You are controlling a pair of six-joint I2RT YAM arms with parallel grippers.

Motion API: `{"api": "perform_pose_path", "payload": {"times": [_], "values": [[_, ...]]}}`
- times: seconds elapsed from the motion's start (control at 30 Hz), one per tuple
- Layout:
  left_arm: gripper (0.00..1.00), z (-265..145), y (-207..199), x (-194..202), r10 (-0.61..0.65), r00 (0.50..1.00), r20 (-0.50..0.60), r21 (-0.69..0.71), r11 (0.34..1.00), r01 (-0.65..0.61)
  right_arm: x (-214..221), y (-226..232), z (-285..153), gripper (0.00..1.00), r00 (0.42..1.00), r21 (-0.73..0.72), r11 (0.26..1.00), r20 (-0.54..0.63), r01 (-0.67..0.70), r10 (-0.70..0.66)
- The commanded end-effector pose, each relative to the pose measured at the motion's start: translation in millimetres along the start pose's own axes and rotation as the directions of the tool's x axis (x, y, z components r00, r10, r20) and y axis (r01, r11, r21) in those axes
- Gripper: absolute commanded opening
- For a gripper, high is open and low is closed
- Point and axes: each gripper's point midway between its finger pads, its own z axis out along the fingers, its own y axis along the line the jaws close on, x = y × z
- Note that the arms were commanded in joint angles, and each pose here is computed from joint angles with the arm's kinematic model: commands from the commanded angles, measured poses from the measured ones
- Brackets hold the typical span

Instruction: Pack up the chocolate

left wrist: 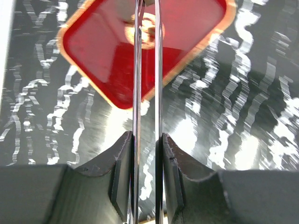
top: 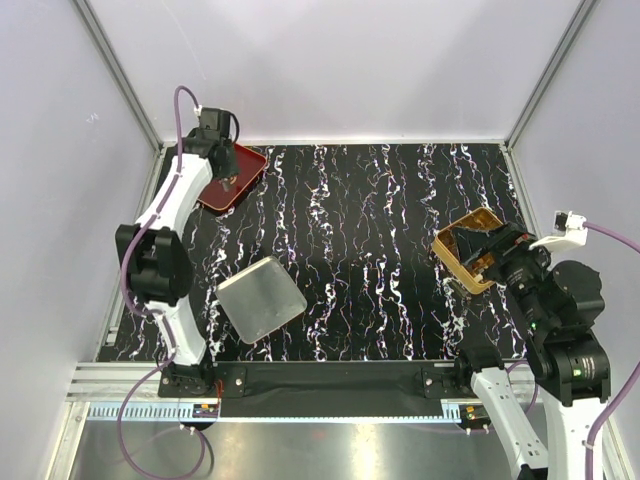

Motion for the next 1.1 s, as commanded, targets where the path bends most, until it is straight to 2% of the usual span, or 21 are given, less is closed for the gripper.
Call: {"api": "perform_pose_path", "payload": {"times": [0.0,0.1,0.17,0.23,0.33,0.43,0.47,0.53,0.57,0.7,0.73,0.8,1.07], "values": [[0.22,-54,-61,-16,0.017,0.995,0.096,0.250,0.967,-0.041,-16,14,-13,1.00,0.999,-0.037,0.999,0.042,0.000,0.001],[0.22,-96,-118,-11,0.054,0.990,0.127,0.415,0.904,-0.103,-17,13,-19,1.00,0.999,-0.026,1.000,0.046,0.004,-0.003],[0.23,-131,-167,7,0.099,0.985,0.140,0.552,0.818,-0.161,-16,12,-21,1.00,0.999,-0.022,1.000,0.047,-0.001,0.002],[0.24,-156,-199,15,0.110,0.980,0.164,0.629,0.754,-0.190,-17,13,-25,1.00,0.999,-0.028,1.000,0.054,-0.009,0.010],[0.24,-201,-259,48,0.139,0.980,0.145,0.788,0.583,-0.199,-19,17,-30,1.00,0.998,-0.040,0.999,0.055,-0.017,0.019],[0.25,-235,-307,79,0.156,0.978,0.142,0.875,0.443,-0.198,-21,18,-33,1.00,0.998,-0.039,0.999,0.061,-0.020,0.022],[0.25,-241,-327,96,0.182,0.974,0.137,0.890,0.409,-0.202,-21,18,-34,1.00,0.998,-0.040,0.999,0.066,-0.022,0.025],[0.25,-255,-348,103,0.194,0.970,0.148,0.913,0.349,-0.210,-20,18,-35,1.00,0.997,-0.040,0.999,0.066,-0.024,0.026],[0.25,-250,-363,119,0.224,0.965,0.133,0.918,0.340,-0.205,-20,17,-35,0.99,0.998,-0.039,0.999,0.065,-0.024,0.026],[0.24,-262,-402,132,0.236,0.962,0.141,0.944,0.262,-0.203,-20,17,-36,1.00,0.998,-0.037,0.999,0.065,-0.018,0.020],[0.24,-258,-413,147,0.263,0.956,0.130,0.949,0.248,-0.197,-20,16,-36,1.00,0.998,-0.036,0.999,0.063,-0.017,0.019],[0.24,-264,-423,149,0.262,0.955,0.141,0.953,0.226,-0.203,-20,15,-36,1.00,0.998,-0.031,0.999,0.068,-0.012,0.014],[0.25,-231,-443,179,0.299,0.947,0.115,0.950,0.245,-0.192,-19,14,-36,1.00,0.997,-0.030,1.000,0.071,-0.001,0.004]]}}
